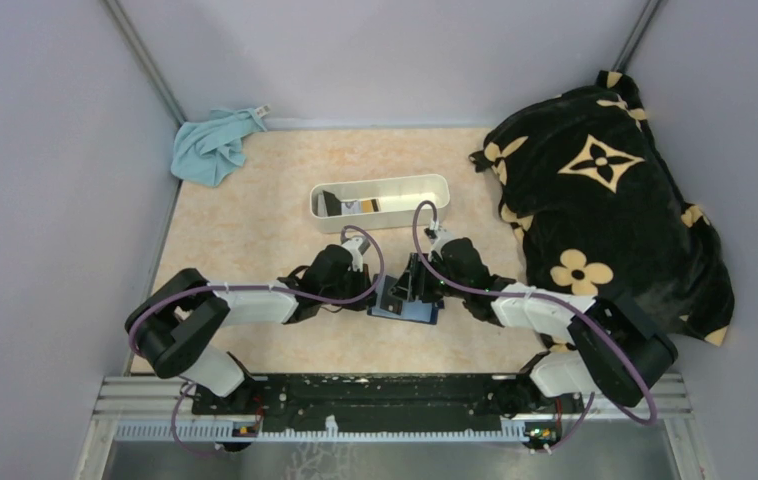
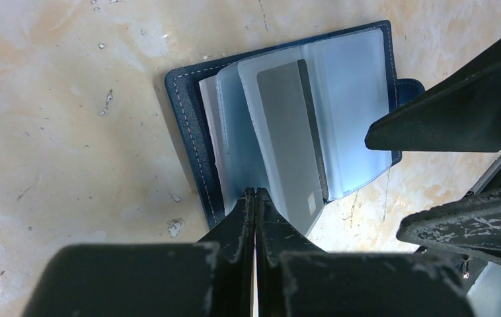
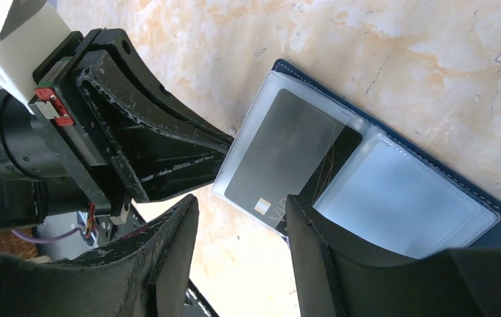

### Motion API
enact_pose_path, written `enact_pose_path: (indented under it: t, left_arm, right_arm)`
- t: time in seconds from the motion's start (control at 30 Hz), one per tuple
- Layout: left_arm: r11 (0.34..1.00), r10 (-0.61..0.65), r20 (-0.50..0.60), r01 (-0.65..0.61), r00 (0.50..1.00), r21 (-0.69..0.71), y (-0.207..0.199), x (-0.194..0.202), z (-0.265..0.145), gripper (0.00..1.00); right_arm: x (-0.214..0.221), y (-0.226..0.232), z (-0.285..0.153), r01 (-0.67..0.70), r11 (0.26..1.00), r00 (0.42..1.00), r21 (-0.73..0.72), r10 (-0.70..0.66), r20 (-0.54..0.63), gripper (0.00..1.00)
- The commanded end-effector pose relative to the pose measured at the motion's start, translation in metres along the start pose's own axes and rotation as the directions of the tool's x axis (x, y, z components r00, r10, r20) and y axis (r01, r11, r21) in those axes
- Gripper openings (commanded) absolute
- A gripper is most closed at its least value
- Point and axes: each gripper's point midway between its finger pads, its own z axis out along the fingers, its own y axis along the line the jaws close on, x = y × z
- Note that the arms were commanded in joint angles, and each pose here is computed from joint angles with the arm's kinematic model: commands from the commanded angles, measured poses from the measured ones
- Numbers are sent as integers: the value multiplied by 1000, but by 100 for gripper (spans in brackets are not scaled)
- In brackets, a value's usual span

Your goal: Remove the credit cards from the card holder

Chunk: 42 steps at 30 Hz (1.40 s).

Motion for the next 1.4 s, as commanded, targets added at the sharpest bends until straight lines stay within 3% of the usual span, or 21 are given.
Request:
enact_pose_path:
  t: [0.0,0.37,0.57,0.77,1.37]
  left_arm:
    - [992,19,-112,-33,994,-123,31,33,-5,0]
    - [933,157,-113,-185,981,-310,56,6,-35,0]
    - [952,177,-21,-177,984,-249,32,-20,-49,0]
    - [983,169,25,-167,985,-78,-3,-28,-40,0]
    - [987,147,-115,-154,982,-53,10,4,-4,0]
  right_arm:
    - [-15,7,4,30,1000,998,-9,-29,51,52]
    - [2,-9,13,-12,1000,1000,5,12,28,51]
    - [6,-12,15,-20,1000,1000,9,20,21,50]
    - [9,-14,14,-30,999,999,11,30,21,50]
    - [11,-18,7,-39,999,999,22,38,37,49]
